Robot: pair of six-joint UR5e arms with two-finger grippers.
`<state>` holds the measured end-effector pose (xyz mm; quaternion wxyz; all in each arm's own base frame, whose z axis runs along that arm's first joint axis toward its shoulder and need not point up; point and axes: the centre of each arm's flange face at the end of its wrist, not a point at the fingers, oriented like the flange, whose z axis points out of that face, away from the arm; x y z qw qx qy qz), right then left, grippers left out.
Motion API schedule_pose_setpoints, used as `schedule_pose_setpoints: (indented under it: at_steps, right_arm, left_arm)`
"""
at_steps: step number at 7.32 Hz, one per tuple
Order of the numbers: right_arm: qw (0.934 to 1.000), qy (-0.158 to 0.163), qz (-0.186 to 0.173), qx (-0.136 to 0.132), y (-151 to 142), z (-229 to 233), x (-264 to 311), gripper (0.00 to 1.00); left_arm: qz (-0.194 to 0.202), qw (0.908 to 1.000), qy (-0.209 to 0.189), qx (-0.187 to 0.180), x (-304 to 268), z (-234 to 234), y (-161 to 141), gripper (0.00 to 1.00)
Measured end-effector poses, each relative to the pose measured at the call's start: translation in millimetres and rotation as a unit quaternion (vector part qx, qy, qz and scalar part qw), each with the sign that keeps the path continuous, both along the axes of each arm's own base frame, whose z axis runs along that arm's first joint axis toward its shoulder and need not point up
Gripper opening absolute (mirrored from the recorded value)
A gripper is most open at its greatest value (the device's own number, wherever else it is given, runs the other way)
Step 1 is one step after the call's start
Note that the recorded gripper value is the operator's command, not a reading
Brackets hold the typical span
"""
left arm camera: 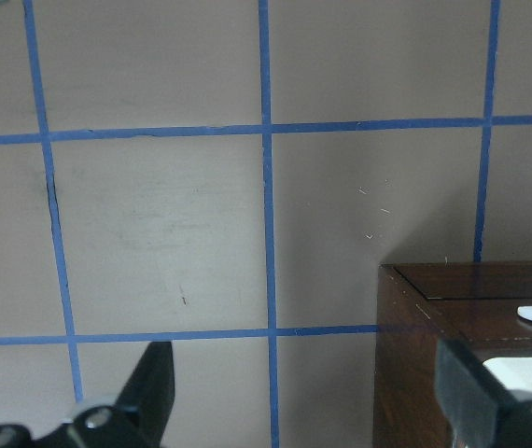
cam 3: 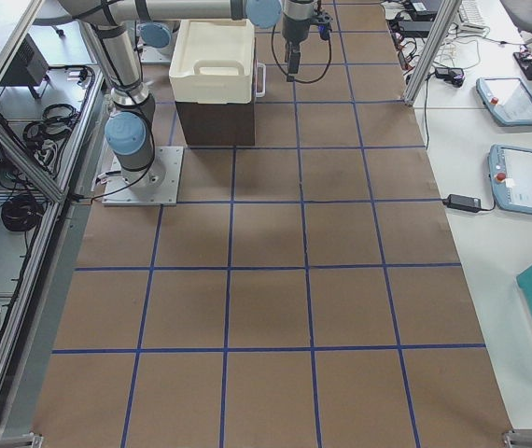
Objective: Place scissors in drawer with both arms
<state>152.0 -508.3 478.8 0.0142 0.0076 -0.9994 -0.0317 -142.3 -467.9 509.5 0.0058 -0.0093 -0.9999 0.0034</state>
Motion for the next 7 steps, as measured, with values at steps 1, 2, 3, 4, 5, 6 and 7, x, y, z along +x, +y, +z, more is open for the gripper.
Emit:
schedule_pose_setpoints:
  at_steps: [1,2,3,4,5,6,7]
  right_arm:
    - [1.0,0.0,0.0,0.0,0,0,0,1.0]
    - [1.0,-0.001,0.001,0.0,0,-1,0,1.0]
    - [1.0,-0.003,0.0,-0.002,-2,-1,-1,1.0]
    - [0.9999,-0.005,0.0,-0.014,-4,2,0,1.0]
    - [0.9996,-0.007,-0.001,-0.028,-7,4,0,1.0]
    - [0.9993,-0.007,-0.01,-0.035,-9,4,0,1.0]
    - [0.9981,-0.004,-0.05,-0.035,-13,0,1,1.0]
  left_arm:
    - [-0.001,1.0,0.0,0.0,0,0,0,1.0]
    - [-0.002,1.0,0.0,-0.001,0,1,1,1.0]
    - [-0.006,1.0,-0.001,-0.002,1,1,1,1.0]
    - [-0.025,0.9997,-0.003,-0.002,3,2,1,1.0]
    - [-0.057,0.9984,-0.007,-0.003,12,0,-2,1.0]
    - [-0.077,0.9969,-0.01,-0.003,30,-3,-9,1.0]
    - [-0.103,0.9946,-0.01,-0.001,56,-9,-18,1.0]
